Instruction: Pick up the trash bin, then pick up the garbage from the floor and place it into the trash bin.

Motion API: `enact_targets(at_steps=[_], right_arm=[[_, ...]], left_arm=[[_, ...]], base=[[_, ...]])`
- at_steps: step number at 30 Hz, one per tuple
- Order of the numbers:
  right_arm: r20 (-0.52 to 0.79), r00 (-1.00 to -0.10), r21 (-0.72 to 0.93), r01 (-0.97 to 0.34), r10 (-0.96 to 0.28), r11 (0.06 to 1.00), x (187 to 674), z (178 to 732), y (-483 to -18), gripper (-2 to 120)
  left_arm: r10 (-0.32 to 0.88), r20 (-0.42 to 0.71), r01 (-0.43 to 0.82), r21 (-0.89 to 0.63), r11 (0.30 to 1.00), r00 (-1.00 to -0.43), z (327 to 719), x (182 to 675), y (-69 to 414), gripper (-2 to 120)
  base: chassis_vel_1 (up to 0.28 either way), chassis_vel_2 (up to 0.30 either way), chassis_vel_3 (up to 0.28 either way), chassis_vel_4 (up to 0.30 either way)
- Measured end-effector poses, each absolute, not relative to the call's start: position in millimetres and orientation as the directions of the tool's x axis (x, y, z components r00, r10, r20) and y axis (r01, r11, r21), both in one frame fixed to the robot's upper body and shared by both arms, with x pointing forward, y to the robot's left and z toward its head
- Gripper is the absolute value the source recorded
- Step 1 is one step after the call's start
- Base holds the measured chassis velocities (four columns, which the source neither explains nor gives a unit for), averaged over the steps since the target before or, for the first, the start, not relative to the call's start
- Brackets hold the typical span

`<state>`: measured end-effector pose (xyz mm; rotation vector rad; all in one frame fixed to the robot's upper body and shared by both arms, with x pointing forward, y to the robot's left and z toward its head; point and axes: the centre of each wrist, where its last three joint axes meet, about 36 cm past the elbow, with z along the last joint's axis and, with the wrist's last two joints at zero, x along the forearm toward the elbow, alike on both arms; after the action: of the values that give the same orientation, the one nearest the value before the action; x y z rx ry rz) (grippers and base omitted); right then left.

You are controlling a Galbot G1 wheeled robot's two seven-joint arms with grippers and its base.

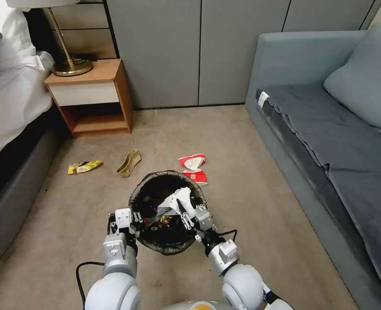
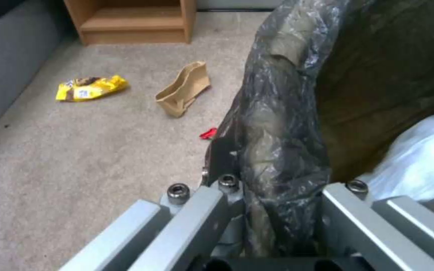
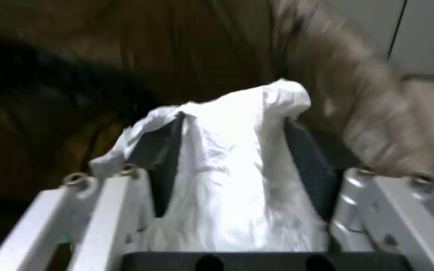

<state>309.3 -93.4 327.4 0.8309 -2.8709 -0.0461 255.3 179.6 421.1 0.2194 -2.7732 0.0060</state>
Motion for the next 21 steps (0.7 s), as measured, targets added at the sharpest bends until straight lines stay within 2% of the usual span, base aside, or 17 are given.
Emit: enact_targets(at_steps=[1,5,8,9,10,13,17,21], right_arm=[[0.137,-0.835,0.072,-0.529,-0.533,0.846,309.3,327.4,-93.4,54],[0.236,-0.822,0.075,-0.516,-0.518,0.853,315.9,334.5,-88.2,72],[0.257,-0.820,0.077,-0.510,-0.511,0.857,316.7,336.6,-86.0,79],[0.280,-0.812,0.095,-0.507,-0.512,0.856,316.1,341.9,-83.8,87],[0.280,-0.812,0.095,-0.507,-0.512,0.856,316.1,341.9,-83.8,87],[0.328,-0.789,0.134,-0.506,-0.520,0.852,313.1,351.4,-81.9,97],[0.418,-0.751,0.178,-0.484,-0.511,0.857,310.8,361.8,-79.4,100],[0.451,-0.746,0.169,-0.467,-0.490,0.868,310.3,368.6,-78.0,100]], left_arm=[[-0.151,0.351,-0.153,0.024,0.988,-0.924,421.1,255.3,179.6,0],[-0.147,0.356,-0.146,0.029,0.989,-0.923,420.2,252.4,177.0,0],[-0.141,0.357,-0.141,0.028,0.990,-0.923,420.1,252.0,175.9,0],[-0.139,0.355,-0.139,0.028,0.990,-0.924,420.3,252.2,175.2,0],[-0.139,0.355,-0.139,0.028,0.990,-0.924,420.3,252.2,175.2,0],[-0.137,0.353,-0.136,0.026,0.990,-0.926,420.5,253.1,173.9,0],[-0.131,0.354,-0.131,0.023,0.991,-0.926,420.1,252.8,170.0,0],[-0.130,0.354,-0.131,0.022,0.991,-0.926,420.2,253.0,169.9,0]], base=[[0.000,0.000,0.000,0.000],[0.000,0.000,0.000,0.000],[0.000,0.000,0.000,0.000],[0.000,0.000,0.000,0.000],[0.000,0.000,0.000,0.000],[0.000,0.000,0.000,0.000],[0.000,0.000,0.000,0.000],[0.000,0.000,0.000,0.000]])
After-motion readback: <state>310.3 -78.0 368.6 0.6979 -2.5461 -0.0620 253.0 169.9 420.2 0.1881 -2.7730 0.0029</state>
